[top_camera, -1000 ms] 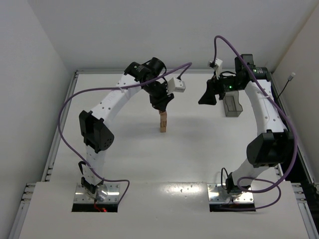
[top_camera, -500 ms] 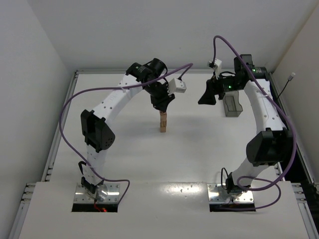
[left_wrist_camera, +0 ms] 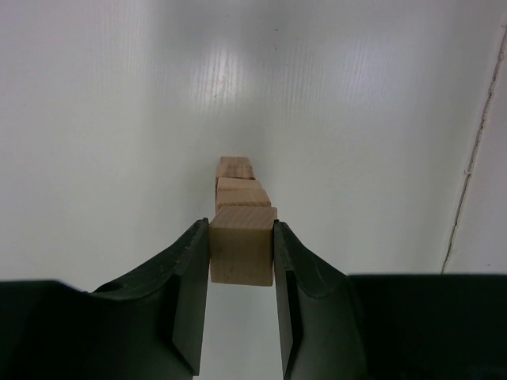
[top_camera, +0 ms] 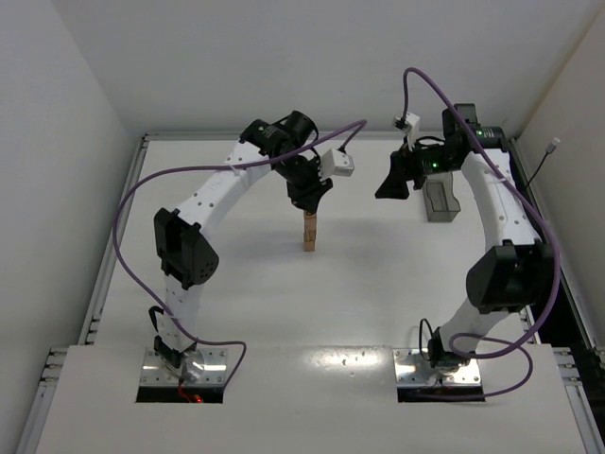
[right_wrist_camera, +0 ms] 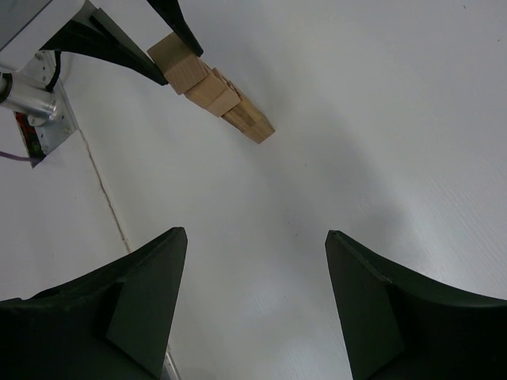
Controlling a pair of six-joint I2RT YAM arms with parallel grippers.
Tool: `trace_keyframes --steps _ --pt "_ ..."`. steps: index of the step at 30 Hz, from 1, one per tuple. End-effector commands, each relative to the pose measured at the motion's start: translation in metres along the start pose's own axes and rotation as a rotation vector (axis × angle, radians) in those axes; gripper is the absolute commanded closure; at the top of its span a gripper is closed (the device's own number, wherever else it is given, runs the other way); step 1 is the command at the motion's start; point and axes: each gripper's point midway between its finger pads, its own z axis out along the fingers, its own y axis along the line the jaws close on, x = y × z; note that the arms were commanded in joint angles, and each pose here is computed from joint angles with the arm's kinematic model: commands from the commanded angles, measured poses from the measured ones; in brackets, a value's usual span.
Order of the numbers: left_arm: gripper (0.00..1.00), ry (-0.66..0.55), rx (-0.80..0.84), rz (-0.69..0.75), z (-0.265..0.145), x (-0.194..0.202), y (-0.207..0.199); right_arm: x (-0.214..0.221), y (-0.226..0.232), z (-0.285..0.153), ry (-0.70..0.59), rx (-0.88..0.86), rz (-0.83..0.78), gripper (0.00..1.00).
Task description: Build the wood block tower
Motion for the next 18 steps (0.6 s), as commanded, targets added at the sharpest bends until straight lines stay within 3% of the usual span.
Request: trace_keyframes --steps 1,13,18 --pt "0.85 -0.035 0.022 0.016 0.0034 -0.0108 -0.0034 -0.0078 -0.0029 -0.0005 -0.026 0.002 -0.026 0.32" --pt "0.5 -0.014 -0.004 -0.005 0.0047 -0.0063 0.0011 -0.0106 -0.003 -0.0017 -0.031 0.006 -0.033 0.32" --pt "0.43 -0.023 -0.023 -0.007 0.0016 -0.0081 0.0021 -0.0106 -0.003 -0.0017 -0.031 0.006 -0.033 0.32"
